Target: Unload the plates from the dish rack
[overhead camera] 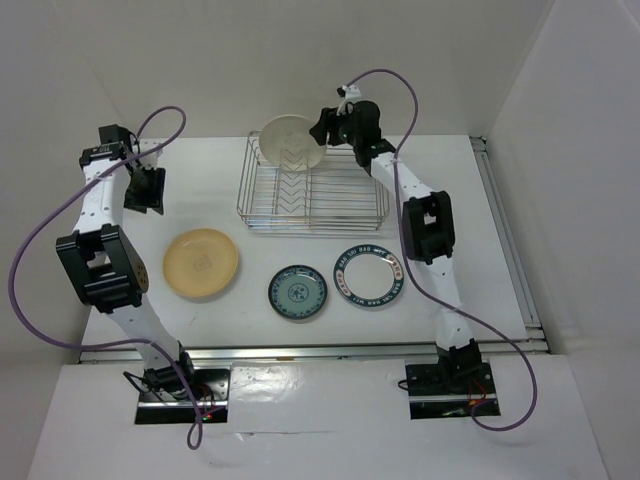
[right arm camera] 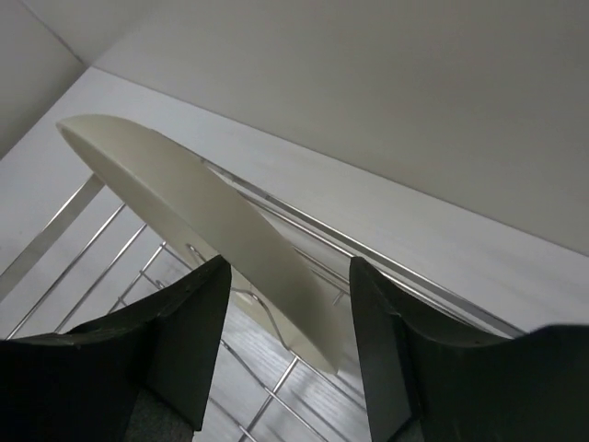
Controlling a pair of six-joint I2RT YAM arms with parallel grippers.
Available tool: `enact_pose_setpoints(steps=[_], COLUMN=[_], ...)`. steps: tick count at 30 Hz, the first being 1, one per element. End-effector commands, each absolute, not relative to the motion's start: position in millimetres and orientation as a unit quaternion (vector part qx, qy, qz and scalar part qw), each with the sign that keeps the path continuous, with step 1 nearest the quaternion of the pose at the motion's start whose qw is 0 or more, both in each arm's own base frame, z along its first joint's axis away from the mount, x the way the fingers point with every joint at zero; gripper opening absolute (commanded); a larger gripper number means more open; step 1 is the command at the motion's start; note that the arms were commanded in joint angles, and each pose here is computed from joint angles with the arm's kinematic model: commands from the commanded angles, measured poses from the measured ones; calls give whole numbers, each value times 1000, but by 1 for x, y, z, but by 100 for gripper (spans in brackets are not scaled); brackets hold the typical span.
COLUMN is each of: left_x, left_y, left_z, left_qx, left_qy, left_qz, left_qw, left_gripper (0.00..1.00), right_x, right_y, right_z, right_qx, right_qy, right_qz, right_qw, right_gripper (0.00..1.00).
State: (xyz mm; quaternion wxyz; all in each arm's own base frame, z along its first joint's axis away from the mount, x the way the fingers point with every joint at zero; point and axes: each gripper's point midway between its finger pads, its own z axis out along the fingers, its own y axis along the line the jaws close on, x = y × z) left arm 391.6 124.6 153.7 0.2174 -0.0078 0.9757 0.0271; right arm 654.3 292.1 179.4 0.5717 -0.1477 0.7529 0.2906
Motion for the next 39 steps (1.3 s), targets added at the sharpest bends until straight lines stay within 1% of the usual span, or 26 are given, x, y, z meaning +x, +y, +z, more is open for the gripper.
enact_pose_setpoints(steps=[1, 2, 3, 6, 7, 8, 10, 11, 12, 13, 14, 20, 21, 24, 25, 27, 33, 35, 36, 37, 38, 39], left_x=[397, 395, 395, 395, 395, 396, 394, 395, 396, 396, 396, 398, 399, 402, 406, 406, 418, 424, 427, 431, 432, 431], left_y=[132, 131, 131, 131, 131, 129, 127, 125, 123, 123, 121, 111, 110, 102, 98, 95, 80, 74, 64, 60, 54, 39], left_z=[154, 154, 154, 151, 151, 151, 148, 148, 148, 148, 149, 157, 157, 165, 166, 171, 192, 205, 211, 217, 225, 235], left_qx=[-20, -20, -20, -20, -20, -19, -22, -21, -20, -20, -18, -14, -14, -3, 3, 8, 20, 24, 28, 33, 31, 41], left_qy=[976, 977, 977, 977, 977, 977, 978, 977, 977, 977, 977, 974, 974, 970, 969, 968, 960, 953, 949, 945, 940, 931], left_qz=[36, 34, 34, 34, 34, 29, 23, 18, 13, 12, 5, -8, -13, -11, -11, -6, -6, -10, -27, -37, -51, -90], left_qw=[214, 210, 209, 209, 209, 211, 208, 209, 211, 211, 213, 226, 227, 241, 246, 251, 279, 300, 312, 324, 337, 350], left_gripper=[57, 57, 57, 57, 57, 57, 57, 57, 57, 57, 57, 57, 58, 59, 59, 59, 60, 62, 66, 66, 68, 69], right_x=[666, 667, 668, 666, 666, 666, 662, 660, 659, 655, 653, 649, 643, 639, 635, 629, 604, 599, 594, 595, 588, 582], right_y=[309, 309, 310, 316, 316, 316, 316, 316, 315, 314, 312, 296, 298, 291, 287, 289, 272, 275, 274, 276, 277, 279], right_z=[214, 217, 208, 204, 204, 199, 214, 214, 218, 237, 241, 304, 326, 355, 373, 385, 450, 451, 465, 444, 443, 437], right_qx=[-147, -144, -144, -147, -147, -146, -150, -150, -153, -155, -159, -168, -170, -163, -164, -163, -117, -111, -104, -104, -107, -103], right_qy=[691, 688, 692, 691, 691, 694, 687, 689, 687, 676, 673, 633, 616, 589, 576, 567, 537, 566, 569, 610, 623, 640], right_qz=[313, 316, 316, 319, 319, 318, 322, 322, 319, 320, 317, 270, 267, 238, 227, 224, 205, 209, 220, 219, 229, 244], right_qw=[635, 637, 633, 632, 632, 629, 634, 632, 634, 645, 650, 705, 722, 755, 768, 776, 810, 789, 786, 754, 740, 722], right_gripper=[61, 55, 50, 44, 37, 34, 28, 22, 19, 16, 14, 2, 1, 0, 0, 0, 0, 0, 0, 0, 0, 0])
